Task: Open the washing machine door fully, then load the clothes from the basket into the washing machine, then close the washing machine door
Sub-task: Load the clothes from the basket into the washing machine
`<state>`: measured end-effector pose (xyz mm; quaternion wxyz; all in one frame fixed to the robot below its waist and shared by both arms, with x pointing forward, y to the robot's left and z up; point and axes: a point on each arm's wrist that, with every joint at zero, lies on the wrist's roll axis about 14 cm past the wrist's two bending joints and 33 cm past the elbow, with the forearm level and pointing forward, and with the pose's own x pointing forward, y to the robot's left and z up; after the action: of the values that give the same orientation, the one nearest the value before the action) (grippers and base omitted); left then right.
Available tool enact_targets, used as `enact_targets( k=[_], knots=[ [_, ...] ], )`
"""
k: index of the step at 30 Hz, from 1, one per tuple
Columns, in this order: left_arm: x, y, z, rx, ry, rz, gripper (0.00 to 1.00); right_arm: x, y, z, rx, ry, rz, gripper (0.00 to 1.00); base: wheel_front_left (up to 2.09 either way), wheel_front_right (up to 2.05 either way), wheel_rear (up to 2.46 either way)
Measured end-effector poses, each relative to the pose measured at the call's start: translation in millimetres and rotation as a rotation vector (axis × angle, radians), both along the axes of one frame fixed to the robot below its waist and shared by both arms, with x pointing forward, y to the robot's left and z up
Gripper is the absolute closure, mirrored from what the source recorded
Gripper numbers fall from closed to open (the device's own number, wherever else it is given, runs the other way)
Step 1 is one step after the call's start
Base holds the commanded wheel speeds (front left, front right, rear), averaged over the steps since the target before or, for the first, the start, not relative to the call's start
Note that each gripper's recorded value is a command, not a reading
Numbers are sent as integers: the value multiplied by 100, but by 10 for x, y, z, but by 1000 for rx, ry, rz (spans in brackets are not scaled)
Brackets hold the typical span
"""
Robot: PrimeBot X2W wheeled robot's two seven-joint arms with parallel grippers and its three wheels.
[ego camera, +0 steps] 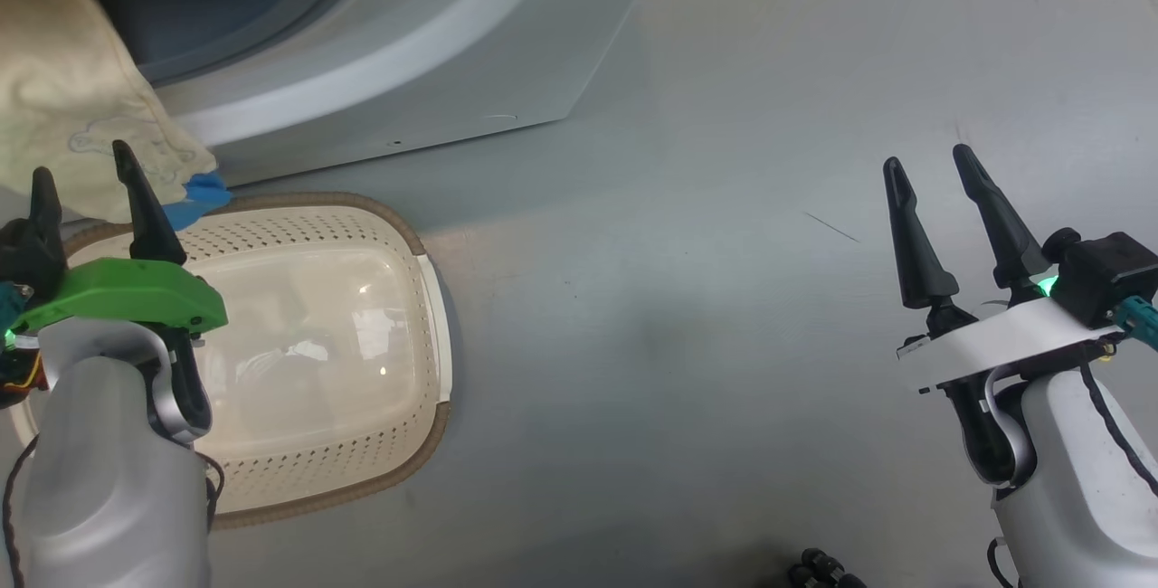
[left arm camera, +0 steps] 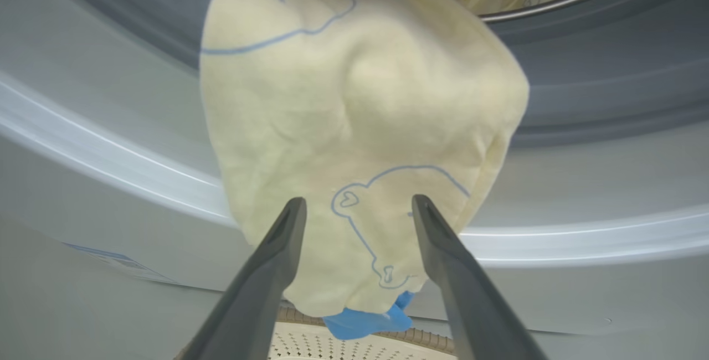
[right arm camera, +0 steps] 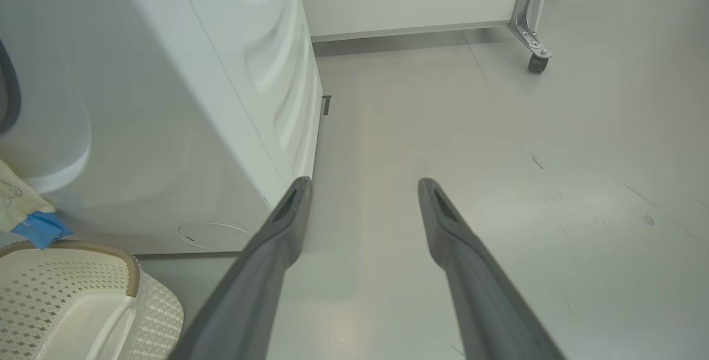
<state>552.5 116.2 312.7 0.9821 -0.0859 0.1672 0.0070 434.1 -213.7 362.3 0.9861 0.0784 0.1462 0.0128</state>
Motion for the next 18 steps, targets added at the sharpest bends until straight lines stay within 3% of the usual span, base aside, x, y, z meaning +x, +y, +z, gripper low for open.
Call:
enact_targets(
  k=[18],
  knots=[
    [246,95,-272,27,54,34,0,29,-63,-92,-15,20,-10,0,0,0,0]
  ],
)
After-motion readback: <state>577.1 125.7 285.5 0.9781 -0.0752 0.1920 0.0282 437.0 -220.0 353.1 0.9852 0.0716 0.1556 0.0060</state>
